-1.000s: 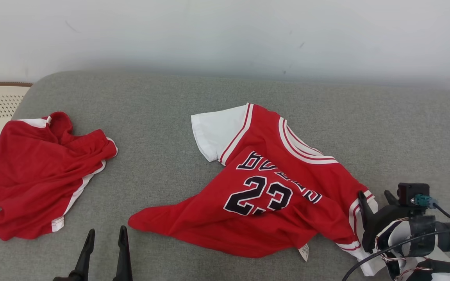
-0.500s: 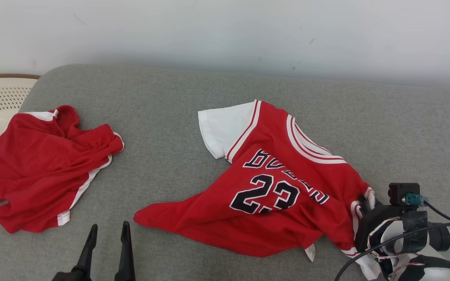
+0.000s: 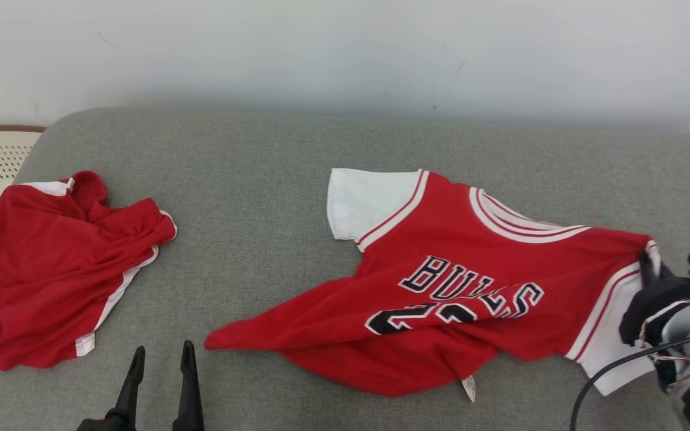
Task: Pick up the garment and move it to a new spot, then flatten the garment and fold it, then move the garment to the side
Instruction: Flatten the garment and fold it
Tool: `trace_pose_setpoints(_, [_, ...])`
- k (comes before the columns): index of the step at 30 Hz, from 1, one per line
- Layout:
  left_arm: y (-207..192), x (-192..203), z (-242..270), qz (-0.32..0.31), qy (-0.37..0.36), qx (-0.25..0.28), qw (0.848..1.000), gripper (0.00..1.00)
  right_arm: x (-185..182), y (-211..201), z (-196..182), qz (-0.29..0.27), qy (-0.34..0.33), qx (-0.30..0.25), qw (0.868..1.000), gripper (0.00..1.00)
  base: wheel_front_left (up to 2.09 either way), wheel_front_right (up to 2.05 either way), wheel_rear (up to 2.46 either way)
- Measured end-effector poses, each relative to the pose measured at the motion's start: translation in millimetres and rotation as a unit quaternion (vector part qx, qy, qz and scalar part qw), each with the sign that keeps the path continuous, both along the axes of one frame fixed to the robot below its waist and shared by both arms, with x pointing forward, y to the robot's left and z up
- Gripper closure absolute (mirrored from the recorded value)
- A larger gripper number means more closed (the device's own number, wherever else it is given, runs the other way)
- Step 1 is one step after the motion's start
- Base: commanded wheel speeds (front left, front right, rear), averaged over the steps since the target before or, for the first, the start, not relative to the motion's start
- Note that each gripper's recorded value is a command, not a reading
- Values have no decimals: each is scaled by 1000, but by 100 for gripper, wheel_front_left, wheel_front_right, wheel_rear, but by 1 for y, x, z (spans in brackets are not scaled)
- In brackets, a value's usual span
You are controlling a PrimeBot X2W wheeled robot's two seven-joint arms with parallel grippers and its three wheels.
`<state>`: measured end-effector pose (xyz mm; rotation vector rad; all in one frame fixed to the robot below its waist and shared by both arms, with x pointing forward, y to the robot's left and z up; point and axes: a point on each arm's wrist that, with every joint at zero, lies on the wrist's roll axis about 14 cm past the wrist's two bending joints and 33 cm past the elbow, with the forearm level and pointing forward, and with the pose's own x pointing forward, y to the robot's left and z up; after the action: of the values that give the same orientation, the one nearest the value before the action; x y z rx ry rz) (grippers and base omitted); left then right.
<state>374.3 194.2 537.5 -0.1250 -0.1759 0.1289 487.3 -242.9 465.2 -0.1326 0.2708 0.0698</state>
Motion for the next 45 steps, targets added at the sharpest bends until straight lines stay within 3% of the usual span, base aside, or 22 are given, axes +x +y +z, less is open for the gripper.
trace_pose_setpoints(6, [-2,2,-3,-2,5,-3,1000,0,1,-24,8,-27,-12,-1,1000,100,0,0,0])
trace_pose_setpoints(7, [-3,2,-4,-2,6,-4,1000,0,1,-25,8,-29,-11,-1,1000,87,0,0,0])
trace_pose_setpoints(9, [-3,3,-5,-3,7,-4,1000,0,1,-25,8,-27,-13,-2,1000,0,0,0,0])
trace_pose_setpoints(15, [-3,4,-5,-4,7,-4,1000,0,13,-14,45,-8,-82,2,997,0,0,0,0])
trace_pose_setpoints(23, [-5,3,0,-6,0,-2,1000,0,1,24,89,27,-181,36,982,0,0,0,0])
trace_pose_setpoints(32, [-9,2,-1,-14,1,-3,1000,0,-39,60,90,63,-215,62,973,0,0,0,0])
trace_pose_setpoints(45, [-14,-1,1,-22,-3,-2,1000,0,-96,93,73,83,-208,97,970,0,0,0,0])
